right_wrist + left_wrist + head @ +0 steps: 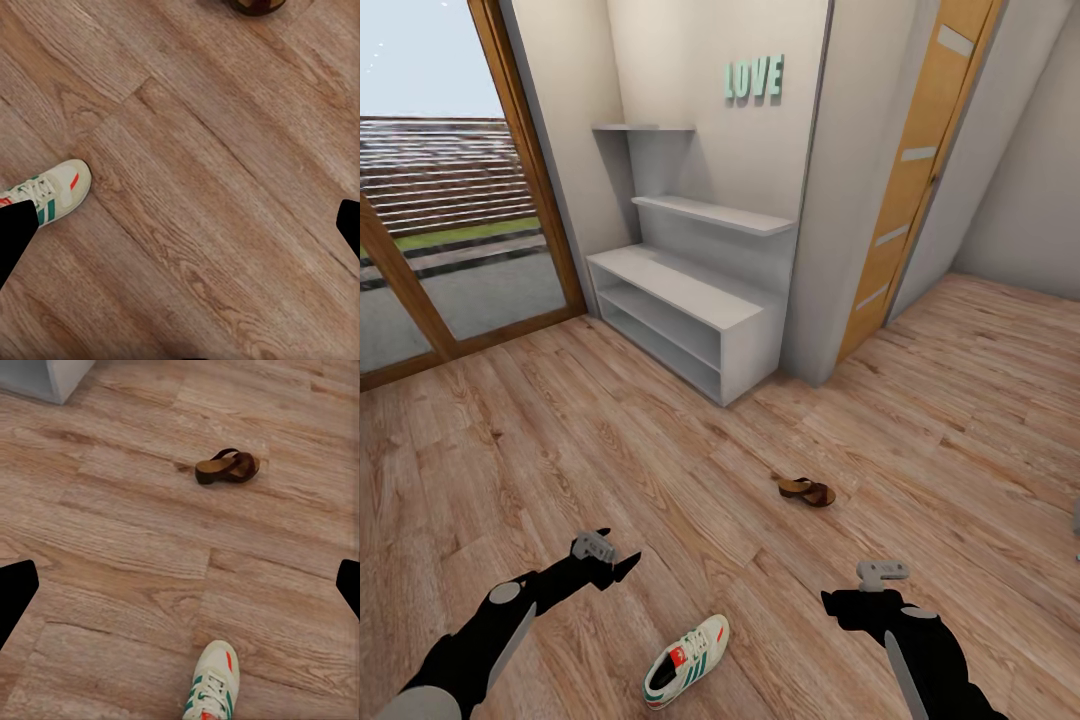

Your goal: Pick up the two gym shoes and the two sandals from the corridor floor and place them onto the hallstand (shoe rack) in the corridor, making sure they are on the rack and not on the floor. Arrange them so the two gym shoes are next to each other and the two sandals are next to each other.

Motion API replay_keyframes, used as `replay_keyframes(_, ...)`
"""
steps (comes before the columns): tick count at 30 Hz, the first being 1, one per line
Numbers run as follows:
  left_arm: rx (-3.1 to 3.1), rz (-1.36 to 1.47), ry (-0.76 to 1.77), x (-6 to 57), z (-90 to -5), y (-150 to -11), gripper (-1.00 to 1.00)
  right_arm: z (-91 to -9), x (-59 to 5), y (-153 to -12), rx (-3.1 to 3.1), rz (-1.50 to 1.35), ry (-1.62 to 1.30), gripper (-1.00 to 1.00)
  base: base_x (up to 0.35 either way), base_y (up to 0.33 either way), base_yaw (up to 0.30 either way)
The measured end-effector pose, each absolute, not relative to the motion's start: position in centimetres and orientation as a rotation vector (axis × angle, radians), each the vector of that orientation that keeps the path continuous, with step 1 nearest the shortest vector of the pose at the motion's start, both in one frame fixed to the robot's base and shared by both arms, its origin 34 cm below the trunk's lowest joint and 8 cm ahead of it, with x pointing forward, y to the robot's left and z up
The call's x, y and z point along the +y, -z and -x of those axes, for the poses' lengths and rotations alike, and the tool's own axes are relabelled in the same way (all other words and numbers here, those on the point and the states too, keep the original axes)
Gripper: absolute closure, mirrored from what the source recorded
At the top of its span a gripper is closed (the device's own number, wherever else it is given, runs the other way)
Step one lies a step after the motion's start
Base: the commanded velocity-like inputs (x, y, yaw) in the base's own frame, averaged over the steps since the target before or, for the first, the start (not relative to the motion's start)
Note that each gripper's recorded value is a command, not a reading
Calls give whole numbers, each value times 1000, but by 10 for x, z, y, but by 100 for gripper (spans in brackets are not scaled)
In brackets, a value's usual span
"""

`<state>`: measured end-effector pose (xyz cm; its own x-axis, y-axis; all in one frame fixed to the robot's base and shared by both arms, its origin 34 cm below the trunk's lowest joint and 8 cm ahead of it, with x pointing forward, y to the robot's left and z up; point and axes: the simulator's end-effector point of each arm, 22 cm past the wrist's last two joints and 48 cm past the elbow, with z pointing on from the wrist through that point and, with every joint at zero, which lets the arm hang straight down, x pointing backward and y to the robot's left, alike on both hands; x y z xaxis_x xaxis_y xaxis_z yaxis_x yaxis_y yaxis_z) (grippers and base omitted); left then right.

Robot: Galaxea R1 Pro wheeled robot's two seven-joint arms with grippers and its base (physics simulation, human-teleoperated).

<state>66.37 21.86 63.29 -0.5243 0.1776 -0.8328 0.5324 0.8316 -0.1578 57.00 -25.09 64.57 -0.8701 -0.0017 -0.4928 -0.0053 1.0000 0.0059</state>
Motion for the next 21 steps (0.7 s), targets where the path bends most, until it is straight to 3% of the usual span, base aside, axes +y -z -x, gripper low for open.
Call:
replay_keyframes(8, 2122, -524, 509, 217, -655, -627, -100, -570, -251, -646, 2626, 5, -9, -100, 7, 0, 0)
replay_keyframes(21, 2121, -515, 506, 219, -656, -628, -100, -570, -250, -646, 2626, 7, -10, -100, 159, 96, 0)
